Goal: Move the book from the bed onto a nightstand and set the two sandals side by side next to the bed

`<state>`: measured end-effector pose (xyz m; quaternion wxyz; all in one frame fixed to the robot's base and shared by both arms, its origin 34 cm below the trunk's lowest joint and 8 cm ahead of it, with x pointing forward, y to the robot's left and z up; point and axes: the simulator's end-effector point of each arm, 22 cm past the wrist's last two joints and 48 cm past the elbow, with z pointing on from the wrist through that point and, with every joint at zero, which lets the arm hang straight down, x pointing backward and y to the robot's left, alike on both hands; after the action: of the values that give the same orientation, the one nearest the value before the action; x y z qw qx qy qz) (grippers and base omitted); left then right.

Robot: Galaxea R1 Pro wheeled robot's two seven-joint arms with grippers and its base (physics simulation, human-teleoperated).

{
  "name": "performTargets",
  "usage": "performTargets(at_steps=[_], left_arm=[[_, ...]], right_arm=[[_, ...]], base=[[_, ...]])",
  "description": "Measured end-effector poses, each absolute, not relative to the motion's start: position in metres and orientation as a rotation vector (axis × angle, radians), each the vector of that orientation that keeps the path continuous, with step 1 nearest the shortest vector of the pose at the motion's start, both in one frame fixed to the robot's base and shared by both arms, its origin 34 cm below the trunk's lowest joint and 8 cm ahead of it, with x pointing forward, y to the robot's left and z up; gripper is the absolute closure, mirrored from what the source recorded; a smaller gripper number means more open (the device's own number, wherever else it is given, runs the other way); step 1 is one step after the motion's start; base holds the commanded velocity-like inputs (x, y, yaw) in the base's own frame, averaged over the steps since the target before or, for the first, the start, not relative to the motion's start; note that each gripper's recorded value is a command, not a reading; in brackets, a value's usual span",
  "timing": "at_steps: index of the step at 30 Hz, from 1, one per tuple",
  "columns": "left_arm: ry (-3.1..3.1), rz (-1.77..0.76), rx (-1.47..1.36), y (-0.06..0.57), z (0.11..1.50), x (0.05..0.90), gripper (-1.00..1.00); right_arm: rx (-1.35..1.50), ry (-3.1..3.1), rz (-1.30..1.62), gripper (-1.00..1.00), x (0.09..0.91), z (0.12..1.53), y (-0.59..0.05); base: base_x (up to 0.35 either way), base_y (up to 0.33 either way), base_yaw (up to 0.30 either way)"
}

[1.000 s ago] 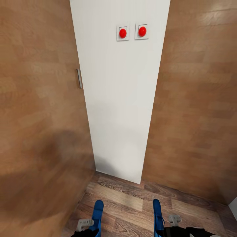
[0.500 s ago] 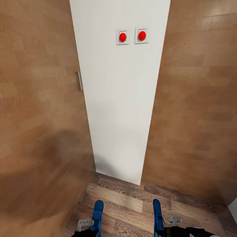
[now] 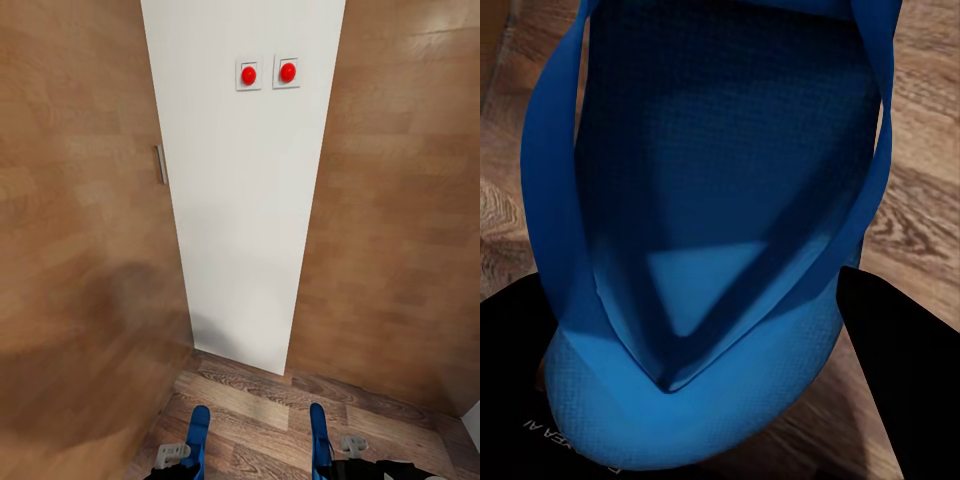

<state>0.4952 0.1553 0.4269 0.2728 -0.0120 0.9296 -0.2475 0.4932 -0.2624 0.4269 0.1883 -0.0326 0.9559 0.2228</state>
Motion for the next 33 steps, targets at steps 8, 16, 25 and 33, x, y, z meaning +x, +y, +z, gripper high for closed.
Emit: performTargets(at_steps=[8, 16, 25, 33], left_arm=[[2.501, -0.669, -0.031, 0.1549, 0.4270, 0.4949, 1.00], [2.501, -0.669, -0.032, 0.1549, 0.4270, 0.4949, 1.00], [2.501, -0.669, -0.032, 0.1549, 0.4269, 0.4948, 1.00], [2.500, -0.681, -0.032, 0.1473, 0.4275, 0.4946, 1.00]], right_arm=[[-0.092, 2.689, 0.626, 1.00, 0.4932, 0.4269, -0.2624], [-0.092, 2.689, 0.626, 1.00, 0.4933, 0.4269, -0.2623], [-0.092, 2.689, 0.626, 1.00, 0.4932, 0.4269, -0.2624], [-0.092, 2.689, 0.626, 1.00, 0.4933, 0.4266, -0.2624]], base=[[0.000, 0.000, 0.000], [0.000, 0.000, 0.127], [0.000, 0.000, 0.181], [-0.150, -0.036, 0.009]])
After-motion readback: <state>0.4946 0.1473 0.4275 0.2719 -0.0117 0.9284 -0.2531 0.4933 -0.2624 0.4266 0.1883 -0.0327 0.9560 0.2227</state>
